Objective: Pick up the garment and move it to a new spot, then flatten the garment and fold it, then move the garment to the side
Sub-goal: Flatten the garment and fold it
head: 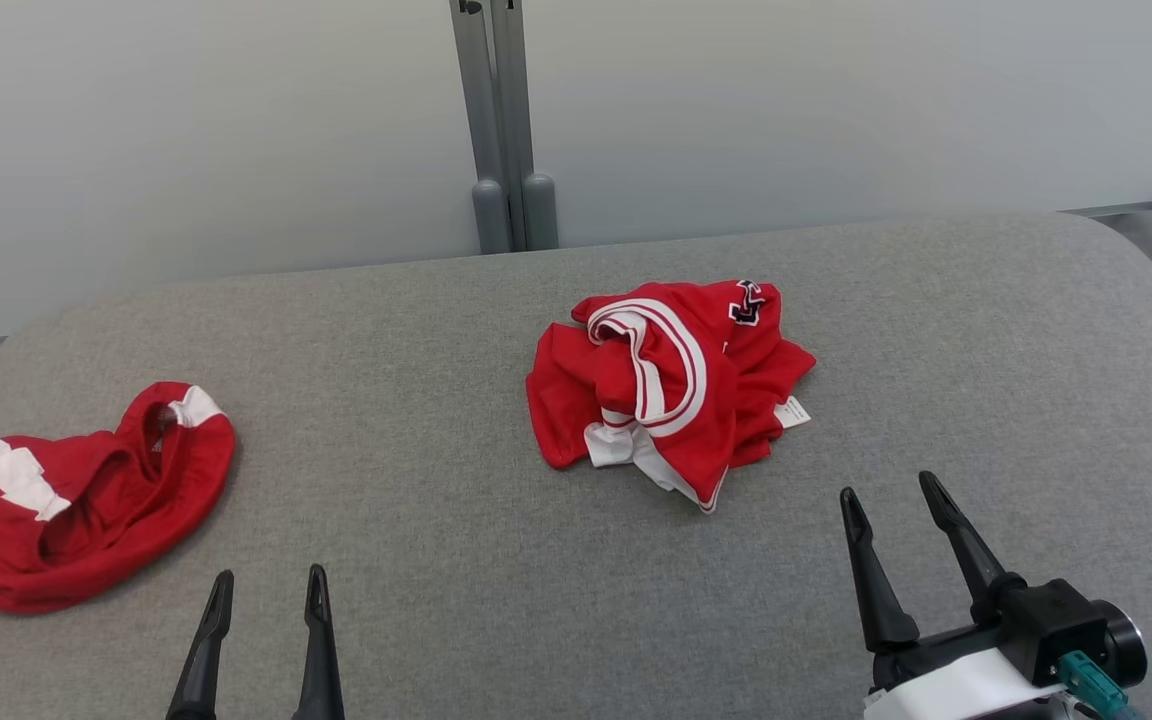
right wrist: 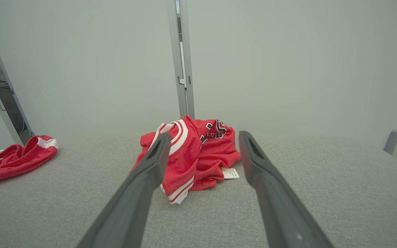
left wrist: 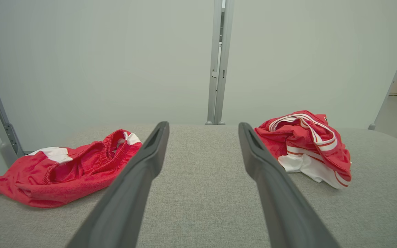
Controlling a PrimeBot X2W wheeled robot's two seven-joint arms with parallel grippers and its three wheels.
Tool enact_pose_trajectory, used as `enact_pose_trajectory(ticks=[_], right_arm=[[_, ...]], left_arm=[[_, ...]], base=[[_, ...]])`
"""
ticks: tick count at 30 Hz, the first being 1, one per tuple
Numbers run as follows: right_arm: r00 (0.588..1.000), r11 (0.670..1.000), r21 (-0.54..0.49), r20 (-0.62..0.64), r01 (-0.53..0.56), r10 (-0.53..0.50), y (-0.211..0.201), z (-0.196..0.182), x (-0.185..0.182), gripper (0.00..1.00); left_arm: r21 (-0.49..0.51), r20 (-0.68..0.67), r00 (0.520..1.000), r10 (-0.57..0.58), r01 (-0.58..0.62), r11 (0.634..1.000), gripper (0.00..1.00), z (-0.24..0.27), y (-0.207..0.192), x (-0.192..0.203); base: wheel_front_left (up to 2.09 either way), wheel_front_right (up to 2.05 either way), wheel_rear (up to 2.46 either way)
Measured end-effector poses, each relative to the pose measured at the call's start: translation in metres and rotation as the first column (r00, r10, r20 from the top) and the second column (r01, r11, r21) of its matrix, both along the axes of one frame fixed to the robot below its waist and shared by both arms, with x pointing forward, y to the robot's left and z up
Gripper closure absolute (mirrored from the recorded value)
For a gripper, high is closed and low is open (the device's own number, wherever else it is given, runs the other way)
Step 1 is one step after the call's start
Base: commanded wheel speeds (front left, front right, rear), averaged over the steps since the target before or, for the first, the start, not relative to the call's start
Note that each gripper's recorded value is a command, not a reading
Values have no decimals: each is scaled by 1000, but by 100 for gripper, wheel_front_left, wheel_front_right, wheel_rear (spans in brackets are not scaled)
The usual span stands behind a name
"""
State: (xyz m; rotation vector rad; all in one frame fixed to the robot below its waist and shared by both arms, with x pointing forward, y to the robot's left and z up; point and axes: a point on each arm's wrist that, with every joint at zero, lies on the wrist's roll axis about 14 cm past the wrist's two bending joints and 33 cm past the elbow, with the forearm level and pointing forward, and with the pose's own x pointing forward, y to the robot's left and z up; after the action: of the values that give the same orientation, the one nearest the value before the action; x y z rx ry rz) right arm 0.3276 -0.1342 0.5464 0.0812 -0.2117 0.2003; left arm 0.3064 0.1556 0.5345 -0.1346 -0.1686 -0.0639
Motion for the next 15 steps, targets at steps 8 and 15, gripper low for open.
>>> enact_pose_trajectory(ticks=[8,15], right_arm=[[1000,1000,5,3,-9,9,3,1,-1,0],[1000,1000,10,2,-8,8,3,1,-1,0]], left_arm=[[3,1,1000,-6,6,1000,0,0,-1,-1],[-4,-11,999,-45,45,999,0,-4,-12,1]], base=[[0,0,0],[0,0,0]])
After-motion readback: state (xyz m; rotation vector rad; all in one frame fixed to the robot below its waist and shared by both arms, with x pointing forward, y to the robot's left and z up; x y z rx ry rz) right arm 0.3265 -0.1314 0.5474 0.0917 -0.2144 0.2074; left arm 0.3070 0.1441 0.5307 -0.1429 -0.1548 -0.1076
